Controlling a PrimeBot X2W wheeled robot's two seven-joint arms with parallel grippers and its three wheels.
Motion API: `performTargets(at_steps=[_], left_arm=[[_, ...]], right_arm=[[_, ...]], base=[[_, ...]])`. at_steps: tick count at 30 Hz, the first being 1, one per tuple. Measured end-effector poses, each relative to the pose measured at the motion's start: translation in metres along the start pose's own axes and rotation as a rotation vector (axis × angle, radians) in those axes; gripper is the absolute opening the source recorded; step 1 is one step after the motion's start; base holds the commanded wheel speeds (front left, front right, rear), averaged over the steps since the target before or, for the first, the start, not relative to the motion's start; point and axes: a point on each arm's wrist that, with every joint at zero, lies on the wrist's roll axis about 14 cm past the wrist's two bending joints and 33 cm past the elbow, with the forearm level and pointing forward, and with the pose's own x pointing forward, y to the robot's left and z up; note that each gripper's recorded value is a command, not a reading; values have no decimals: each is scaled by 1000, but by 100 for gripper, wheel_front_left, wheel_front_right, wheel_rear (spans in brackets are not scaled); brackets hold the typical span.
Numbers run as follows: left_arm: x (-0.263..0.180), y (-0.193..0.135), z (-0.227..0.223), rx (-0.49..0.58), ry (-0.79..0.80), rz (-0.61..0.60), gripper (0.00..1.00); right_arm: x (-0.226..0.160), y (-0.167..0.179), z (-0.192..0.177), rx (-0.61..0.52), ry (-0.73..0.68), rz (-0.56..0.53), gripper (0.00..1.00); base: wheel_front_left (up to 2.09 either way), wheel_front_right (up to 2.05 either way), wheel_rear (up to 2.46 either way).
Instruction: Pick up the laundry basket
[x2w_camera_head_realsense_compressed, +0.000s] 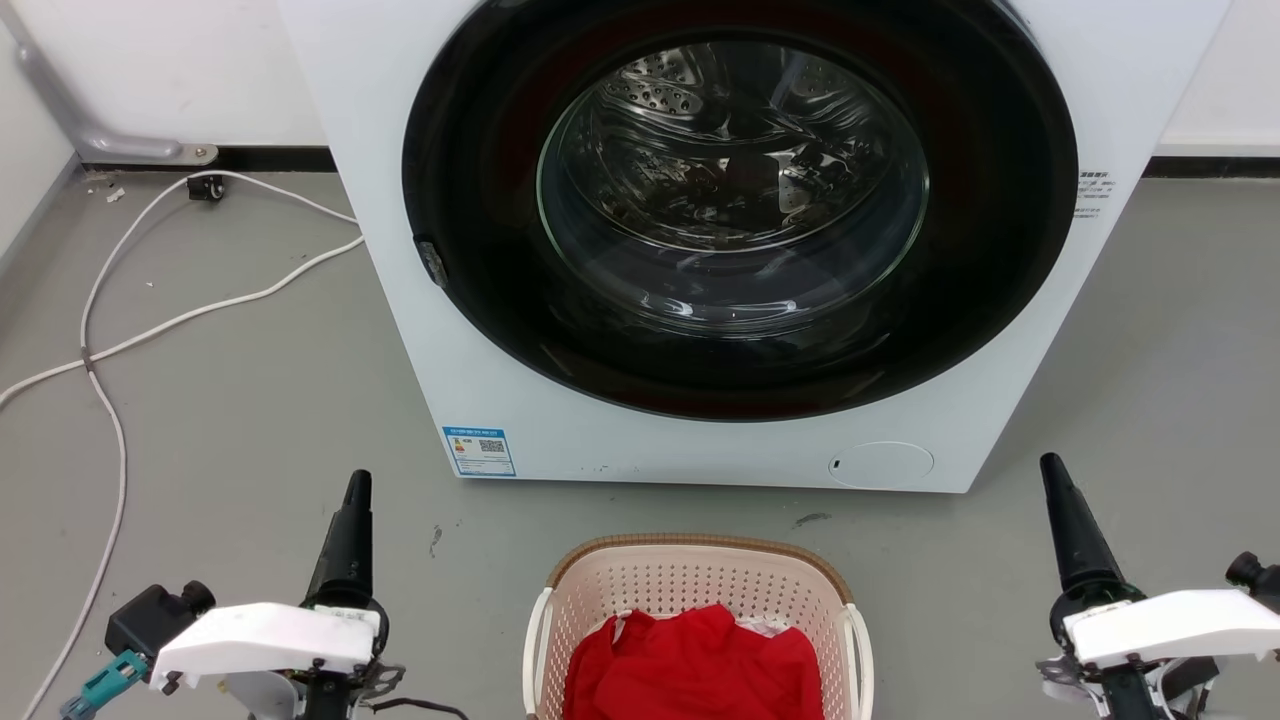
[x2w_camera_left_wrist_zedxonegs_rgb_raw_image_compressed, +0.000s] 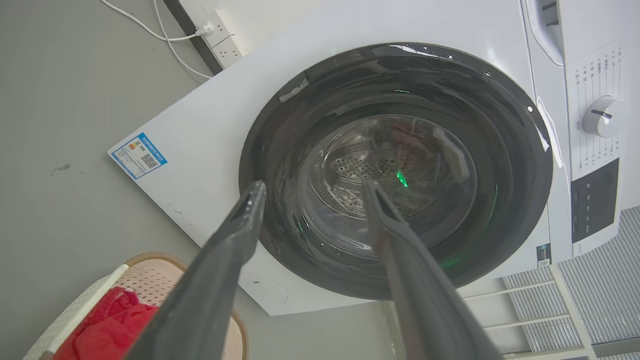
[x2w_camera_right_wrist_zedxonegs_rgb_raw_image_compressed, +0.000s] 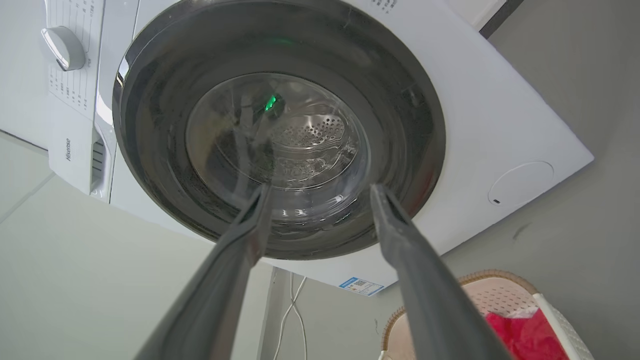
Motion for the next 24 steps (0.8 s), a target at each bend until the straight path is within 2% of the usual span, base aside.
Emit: performTargets(at_steps=[7, 24], left_arm=[[-1, -4, 0, 131, -14, -6, 100], [-6, -11, 2, 374, -50, -32, 100]], right_arm=[[-4, 3, -5, -165, 6, 13, 100], [-9, 9, -4, -410, -14, 43, 100]], base=[[0, 0, 0], [0, 0, 0]])
